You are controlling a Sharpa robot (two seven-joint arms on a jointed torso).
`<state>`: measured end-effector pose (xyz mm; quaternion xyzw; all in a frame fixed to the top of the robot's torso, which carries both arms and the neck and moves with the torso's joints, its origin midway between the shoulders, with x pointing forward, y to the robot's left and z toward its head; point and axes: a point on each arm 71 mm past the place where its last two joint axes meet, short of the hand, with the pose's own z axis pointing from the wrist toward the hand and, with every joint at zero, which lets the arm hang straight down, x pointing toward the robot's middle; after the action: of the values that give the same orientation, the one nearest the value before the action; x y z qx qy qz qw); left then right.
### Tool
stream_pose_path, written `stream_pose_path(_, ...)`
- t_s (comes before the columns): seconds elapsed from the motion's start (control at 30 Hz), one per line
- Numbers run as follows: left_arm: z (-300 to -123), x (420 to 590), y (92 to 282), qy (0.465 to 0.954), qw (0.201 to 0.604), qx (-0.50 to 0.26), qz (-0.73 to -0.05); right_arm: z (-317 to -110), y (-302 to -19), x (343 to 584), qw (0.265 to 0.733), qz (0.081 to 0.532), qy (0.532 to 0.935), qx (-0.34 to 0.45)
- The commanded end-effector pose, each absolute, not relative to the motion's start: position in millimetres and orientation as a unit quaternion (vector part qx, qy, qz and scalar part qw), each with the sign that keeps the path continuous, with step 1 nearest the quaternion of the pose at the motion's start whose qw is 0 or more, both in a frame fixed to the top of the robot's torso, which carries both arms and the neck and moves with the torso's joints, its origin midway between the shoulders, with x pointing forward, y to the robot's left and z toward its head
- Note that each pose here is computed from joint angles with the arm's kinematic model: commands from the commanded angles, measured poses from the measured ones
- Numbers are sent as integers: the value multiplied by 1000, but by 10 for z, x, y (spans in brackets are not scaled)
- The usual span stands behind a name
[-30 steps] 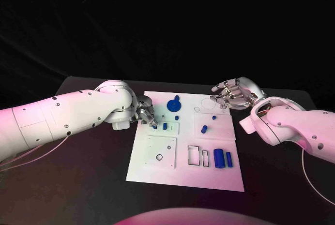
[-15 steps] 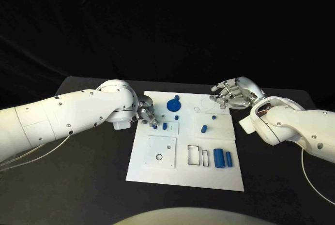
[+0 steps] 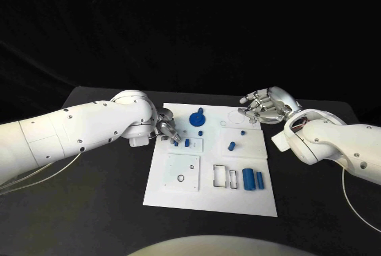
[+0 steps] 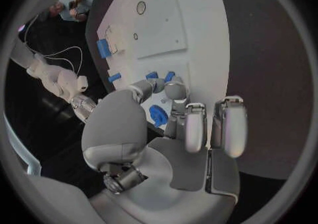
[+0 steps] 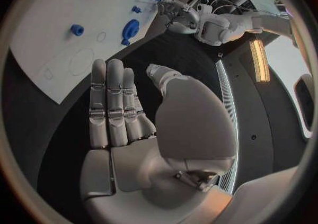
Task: Assemble the parts on the task board
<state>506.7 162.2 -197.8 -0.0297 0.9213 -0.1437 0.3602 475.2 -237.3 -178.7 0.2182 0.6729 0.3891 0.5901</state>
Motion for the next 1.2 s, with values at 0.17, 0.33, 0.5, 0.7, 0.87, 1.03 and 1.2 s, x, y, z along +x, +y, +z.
stream_pose_path(0.17, -2003, 5058, 1617, 924, 352, -32, -144, -1787, -2355, 4743, 588, 394, 675, 209)
stream_pose_path(0.33, -2003, 5065, 1641, 922, 357, -37, -144, -1786, -2357, 4741, 588, 394, 675, 209)
stream_pose_path(0.5, -1983, 5078, 1676, 918, 366, -47, -144, -1786, -2359, 4742, 588, 393, 675, 209)
stream_pose_path(0.7, -1950, 5099, 1735, 913, 378, -60, -144, -1785, -2362, 4743, 589, 393, 675, 209)
stream_pose_path(0.87, -1908, 5112, 1742, 905, 388, -73, -157, -1785, -2363, 4745, 589, 393, 675, 209)
stream_pose_path(1.03, -1855, 5128, 1725, 890, 398, -99, -199, -1785, -2367, 4747, 590, 392, 674, 209)
stream_pose_path(1.2, -1767, 5153, 1661, 855, 424, -121, -274, -1785, -2376, 4749, 591, 391, 674, 210)
